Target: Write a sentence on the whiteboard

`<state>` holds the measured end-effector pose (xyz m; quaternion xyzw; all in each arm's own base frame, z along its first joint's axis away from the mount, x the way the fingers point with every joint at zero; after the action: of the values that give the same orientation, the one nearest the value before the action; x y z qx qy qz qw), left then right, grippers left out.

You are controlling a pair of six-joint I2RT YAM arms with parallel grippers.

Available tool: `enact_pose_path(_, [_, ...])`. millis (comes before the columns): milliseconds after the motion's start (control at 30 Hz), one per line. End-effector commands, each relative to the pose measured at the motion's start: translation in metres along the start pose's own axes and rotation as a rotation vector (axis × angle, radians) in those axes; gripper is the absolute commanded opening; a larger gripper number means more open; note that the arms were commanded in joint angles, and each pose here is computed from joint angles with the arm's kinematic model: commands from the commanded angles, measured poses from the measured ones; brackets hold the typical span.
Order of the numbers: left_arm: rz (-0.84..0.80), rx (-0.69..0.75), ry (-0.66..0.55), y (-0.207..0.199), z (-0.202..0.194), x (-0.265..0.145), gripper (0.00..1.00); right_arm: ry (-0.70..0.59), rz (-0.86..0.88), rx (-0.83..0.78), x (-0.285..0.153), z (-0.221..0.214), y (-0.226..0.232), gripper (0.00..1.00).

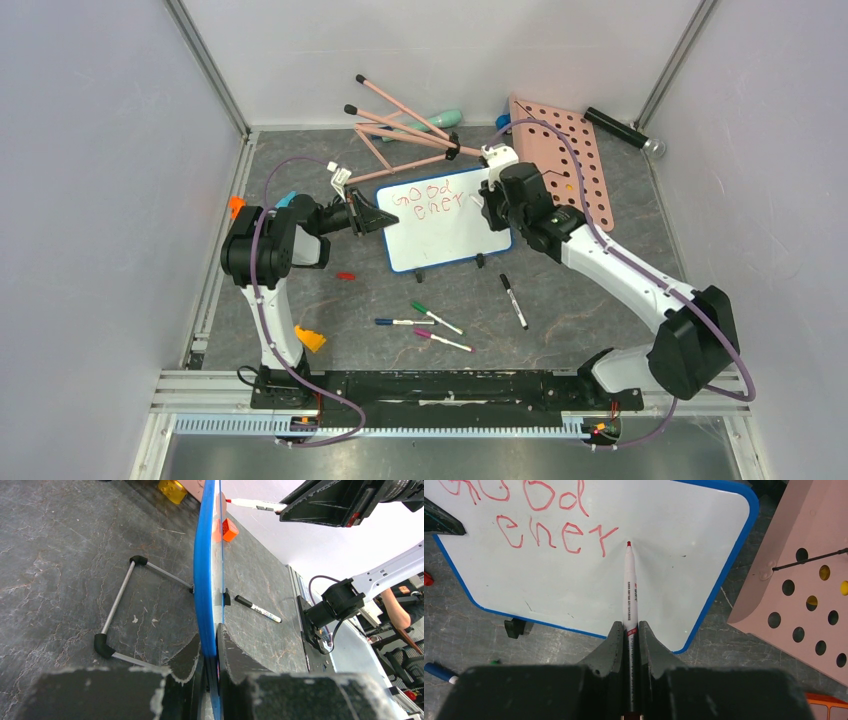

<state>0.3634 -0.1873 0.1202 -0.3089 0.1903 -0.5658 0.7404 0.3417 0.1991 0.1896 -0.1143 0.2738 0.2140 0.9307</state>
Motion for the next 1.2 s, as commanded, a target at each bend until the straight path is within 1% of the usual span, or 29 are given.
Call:
enact_pose_path(0, [-0.022,0.149,-0.008,0.003,0.008,-0.001,0.02,-0.072,-0.026,0.014,-0.002,0.031,-0.006,0.00])
enact_pose_path(433, [-0.022,0.150,-0.009,0.003,0.008,-0.001,0.02,-0.043,-0.008,0.004,0.009,0.033,-0.002,0.00])
enact_pose_path(800, [-0.021,0.146,-0.009,0.004,0.007,-0.001,0.02,0.003,0.036,-0.022,0.007,0.017,0.004,0.00])
enact_pose_path(1000, [-0.021,0.146,-0.009,0.004,0.008,-0.001,0.02,0.032,-0.013,-0.028,0.003,0.007,-0.004,0.00])
enact_pose_path(1167, [-0.021,0.149,-0.010,0.003,0.008,-0.001,0.02,0.036,-0.050,-0.029,0.002,0.008,-0.011,0.00])
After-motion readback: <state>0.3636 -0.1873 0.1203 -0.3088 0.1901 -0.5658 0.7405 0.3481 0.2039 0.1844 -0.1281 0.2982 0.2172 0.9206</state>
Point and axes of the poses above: each gripper's point midway between its finger pads, its own x axis out along the fingers, its own y axis along the line the jaws close on, z = x × y, the point moved 1 cm from there along -x, back along the fingers, and after that the axes turned 6 degrees about -x, right-handed, at the moved point
